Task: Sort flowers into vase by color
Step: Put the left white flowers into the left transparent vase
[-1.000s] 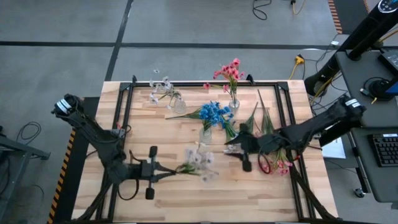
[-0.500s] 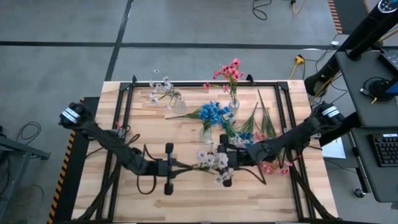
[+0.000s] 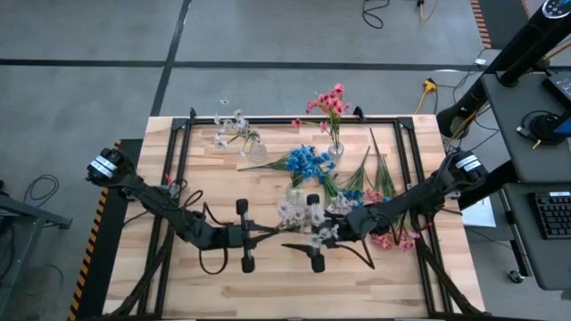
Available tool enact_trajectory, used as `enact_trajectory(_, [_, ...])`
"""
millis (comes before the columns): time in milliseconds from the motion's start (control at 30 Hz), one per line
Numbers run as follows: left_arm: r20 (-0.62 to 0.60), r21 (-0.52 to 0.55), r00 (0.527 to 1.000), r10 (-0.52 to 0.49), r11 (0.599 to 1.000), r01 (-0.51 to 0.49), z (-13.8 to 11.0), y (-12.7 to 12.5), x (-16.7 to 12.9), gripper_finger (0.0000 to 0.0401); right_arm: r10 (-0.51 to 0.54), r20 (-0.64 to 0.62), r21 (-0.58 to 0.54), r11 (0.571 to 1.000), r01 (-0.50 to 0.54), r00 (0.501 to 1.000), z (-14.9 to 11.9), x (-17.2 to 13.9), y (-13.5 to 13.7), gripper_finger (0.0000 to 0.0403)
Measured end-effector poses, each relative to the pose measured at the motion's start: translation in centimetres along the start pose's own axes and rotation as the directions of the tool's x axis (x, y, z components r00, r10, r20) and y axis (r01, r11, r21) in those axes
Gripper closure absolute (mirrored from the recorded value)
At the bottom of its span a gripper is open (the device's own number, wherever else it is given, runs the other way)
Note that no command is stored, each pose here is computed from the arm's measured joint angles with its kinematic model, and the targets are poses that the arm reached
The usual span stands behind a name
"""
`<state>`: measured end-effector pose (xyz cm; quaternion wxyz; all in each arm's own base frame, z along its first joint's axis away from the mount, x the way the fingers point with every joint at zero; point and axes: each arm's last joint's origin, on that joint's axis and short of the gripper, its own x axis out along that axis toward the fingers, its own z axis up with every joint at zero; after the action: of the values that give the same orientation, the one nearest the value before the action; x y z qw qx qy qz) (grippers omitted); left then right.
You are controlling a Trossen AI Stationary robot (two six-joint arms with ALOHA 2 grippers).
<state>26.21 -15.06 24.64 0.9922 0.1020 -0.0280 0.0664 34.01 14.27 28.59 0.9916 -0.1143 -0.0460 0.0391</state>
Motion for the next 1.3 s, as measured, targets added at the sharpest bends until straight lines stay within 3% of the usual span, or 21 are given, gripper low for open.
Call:
enact_trajectory(167, [-0.003,0.005,1.000,0.015,1.000,-0.015,0.0,0.1,0.1,0.0400,-0.012,-0.010,-0.036,0.999,0.011,1.000,0.4,0.7,0.0,0.0192])
enact_trajectory(467, [-0.004,0.011,1.000,0.019,1.000,-0.019,0.0,0.1,0.1,0.0399,-0.039,-0.101,-0.069,0.997,0.032,0.994,0.8,1.4,-0.6,0.0336])
enact_trajectory(633, [-0.011,-0.009,0.998,0.061,0.998,-0.061,0.0,0.2,0.0,0.0395,-0.041,-0.108,-0.076,0.997,0.033,0.993,0.8,1.4,-0.6,0.0384])
enact_trajectory(767, [-0.022,-0.079,0.997,0.075,0.994,-0.076,0.0,0.3,0.0,0.0360,-0.040,-0.120,-0.080,0.996,0.030,0.992,0.8,1.3,-0.7,0.0385])
enact_trajectory(933, [-0.118,-0.120,0.984,0.137,0.981,-0.151,-0.3,0.9,-0.5,0.0279,-0.053,-0.188,-0.099,0.994,0.035,0.981,1.4,0.6,-1.4,0.0382])
enact_trajectory(1133, [-0.293,-0.102,0.902,0.319,0.927,-0.361,-1.7,2.4,-1.9,0.0199,-0.083,-0.290,-0.112,0.992,0.052,0.953,4.5,-0.1,-3.8,0.0381])
enact_trajectory(1300, [-0.403,-0.089,0.818,0.411,0.872,-0.482,-3.1,4.3,-3.3,0.0160,-0.125,-0.375,-0.156,0.985,0.070,0.919,6.9,-0.3,-6.6,0.0381])
